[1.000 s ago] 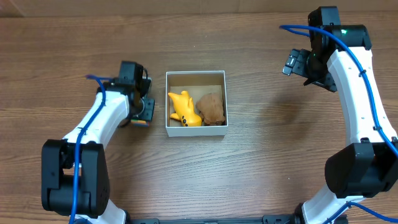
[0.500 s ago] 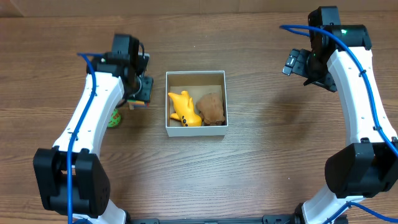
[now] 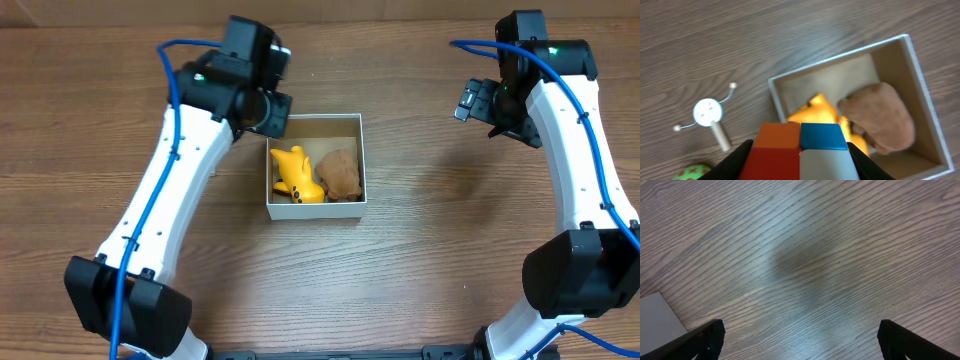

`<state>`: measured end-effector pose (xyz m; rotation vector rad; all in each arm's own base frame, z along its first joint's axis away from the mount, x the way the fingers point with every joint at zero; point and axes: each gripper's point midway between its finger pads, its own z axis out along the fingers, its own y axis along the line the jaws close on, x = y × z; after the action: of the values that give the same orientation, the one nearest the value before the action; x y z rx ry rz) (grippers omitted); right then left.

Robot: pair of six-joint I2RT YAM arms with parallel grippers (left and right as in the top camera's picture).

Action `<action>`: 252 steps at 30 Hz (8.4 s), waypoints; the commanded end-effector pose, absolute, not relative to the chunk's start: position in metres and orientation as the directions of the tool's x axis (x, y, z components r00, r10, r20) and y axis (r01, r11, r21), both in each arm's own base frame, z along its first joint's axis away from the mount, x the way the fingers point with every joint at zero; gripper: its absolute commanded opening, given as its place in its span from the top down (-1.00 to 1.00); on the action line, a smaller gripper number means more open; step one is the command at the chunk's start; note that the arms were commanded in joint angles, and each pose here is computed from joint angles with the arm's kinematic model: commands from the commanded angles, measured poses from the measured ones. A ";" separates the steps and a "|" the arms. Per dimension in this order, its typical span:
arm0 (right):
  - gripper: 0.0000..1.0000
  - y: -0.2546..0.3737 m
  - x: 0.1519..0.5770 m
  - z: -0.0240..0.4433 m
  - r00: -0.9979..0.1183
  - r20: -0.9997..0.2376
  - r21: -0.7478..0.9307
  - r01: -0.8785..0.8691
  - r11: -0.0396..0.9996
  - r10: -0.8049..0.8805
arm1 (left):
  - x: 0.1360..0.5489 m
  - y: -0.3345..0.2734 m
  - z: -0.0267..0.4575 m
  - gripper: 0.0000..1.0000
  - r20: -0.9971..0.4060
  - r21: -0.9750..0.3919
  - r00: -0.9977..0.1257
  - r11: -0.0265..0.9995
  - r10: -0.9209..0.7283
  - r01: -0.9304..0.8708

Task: Pack container
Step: 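Carry the cube right over the white box and lower it in, then open the left gripper to drop the cube and withdraw left, then lower the left gripper onto the green numbered ball and grasp it, then lift the green ball and carry it right into the box, then release the green ball in the box and withdraw left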

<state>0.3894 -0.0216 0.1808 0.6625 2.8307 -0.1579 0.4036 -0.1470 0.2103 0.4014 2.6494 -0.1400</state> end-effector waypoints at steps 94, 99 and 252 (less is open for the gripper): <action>-1.00 -0.021 0.392 0.197 -0.858 -0.290 -0.028 0.451 0.892 0.424 | 0.323 0.046 0.098 -0.73 -0.117 0.044 -0.903 0.906 -0.413 -0.420; -1.00 -0.021 0.392 0.197 -0.858 -0.290 -0.028 0.451 0.892 0.424 | 0.332 0.047 0.076 -0.85 -0.163 0.028 -0.916 0.926 -0.368 -0.377; -1.00 -0.021 0.392 0.197 -0.858 -0.290 -0.028 0.451 0.892 0.424 | 0.335 -0.154 0.086 0.92 -0.111 0.171 -0.990 0.983 0.088 0.068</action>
<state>0.3894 -0.0216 0.1808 0.6625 2.8307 -0.1579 0.3390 -0.1516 0.0929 0.1484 2.9896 0.2684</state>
